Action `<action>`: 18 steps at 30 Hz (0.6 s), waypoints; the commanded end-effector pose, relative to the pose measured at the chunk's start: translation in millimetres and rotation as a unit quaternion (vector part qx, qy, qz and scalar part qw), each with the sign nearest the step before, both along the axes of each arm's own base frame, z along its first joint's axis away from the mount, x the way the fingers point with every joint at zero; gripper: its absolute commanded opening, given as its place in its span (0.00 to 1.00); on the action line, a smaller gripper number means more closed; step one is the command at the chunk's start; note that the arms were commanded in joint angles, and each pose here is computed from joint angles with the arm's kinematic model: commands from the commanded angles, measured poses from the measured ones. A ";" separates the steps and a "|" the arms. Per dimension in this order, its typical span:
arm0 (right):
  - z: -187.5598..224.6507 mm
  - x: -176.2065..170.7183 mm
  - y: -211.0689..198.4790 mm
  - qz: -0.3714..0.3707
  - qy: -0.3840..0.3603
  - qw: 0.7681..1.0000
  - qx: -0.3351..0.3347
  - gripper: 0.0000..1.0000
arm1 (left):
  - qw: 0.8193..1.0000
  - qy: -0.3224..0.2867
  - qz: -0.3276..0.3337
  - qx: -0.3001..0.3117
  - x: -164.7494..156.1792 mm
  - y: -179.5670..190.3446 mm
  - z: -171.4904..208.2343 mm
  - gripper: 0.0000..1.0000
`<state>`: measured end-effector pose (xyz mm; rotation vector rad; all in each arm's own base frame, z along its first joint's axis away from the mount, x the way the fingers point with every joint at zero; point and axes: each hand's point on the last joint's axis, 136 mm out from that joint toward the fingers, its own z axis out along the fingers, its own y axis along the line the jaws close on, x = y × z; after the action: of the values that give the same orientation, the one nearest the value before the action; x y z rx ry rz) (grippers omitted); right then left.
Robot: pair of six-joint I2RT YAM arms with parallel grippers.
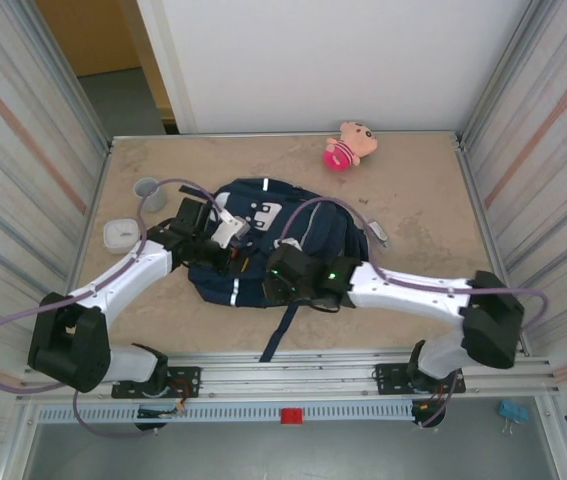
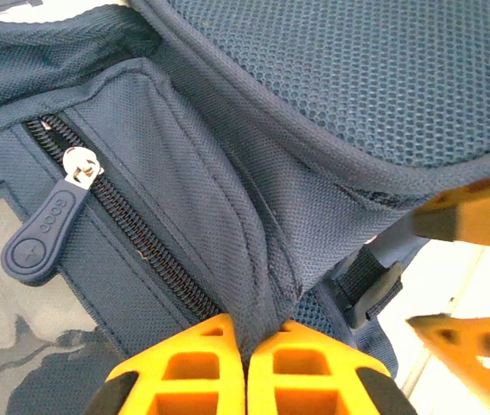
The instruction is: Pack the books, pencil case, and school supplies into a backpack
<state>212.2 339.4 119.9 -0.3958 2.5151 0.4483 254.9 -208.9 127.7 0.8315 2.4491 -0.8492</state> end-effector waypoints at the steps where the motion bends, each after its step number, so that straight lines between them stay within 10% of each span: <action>1: 20.3 30.4 8.4 -0.051 -0.064 0.996 0.016 0.49 | 0.998 -0.010 -0.013 -0.067 -1.2 -14.8 37.3 0.00; 7: 12.1 57.5 -4.8 -0.115 -0.105 0.987 -0.037 0.45 | 0.996 -0.011 -0.027 -0.079 -6.0 -15.6 42.2 0.00; 18: 13.0 66.1 -26.2 -0.123 -0.084 0.988 -0.036 0.00 | 0.998 -0.048 -0.014 -0.025 3.6 12.3 40.2 0.00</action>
<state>263.6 341.0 120.5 -0.2285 2.3927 0.2428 258.6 -201.8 141.9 0.8090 2.4043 -0.8948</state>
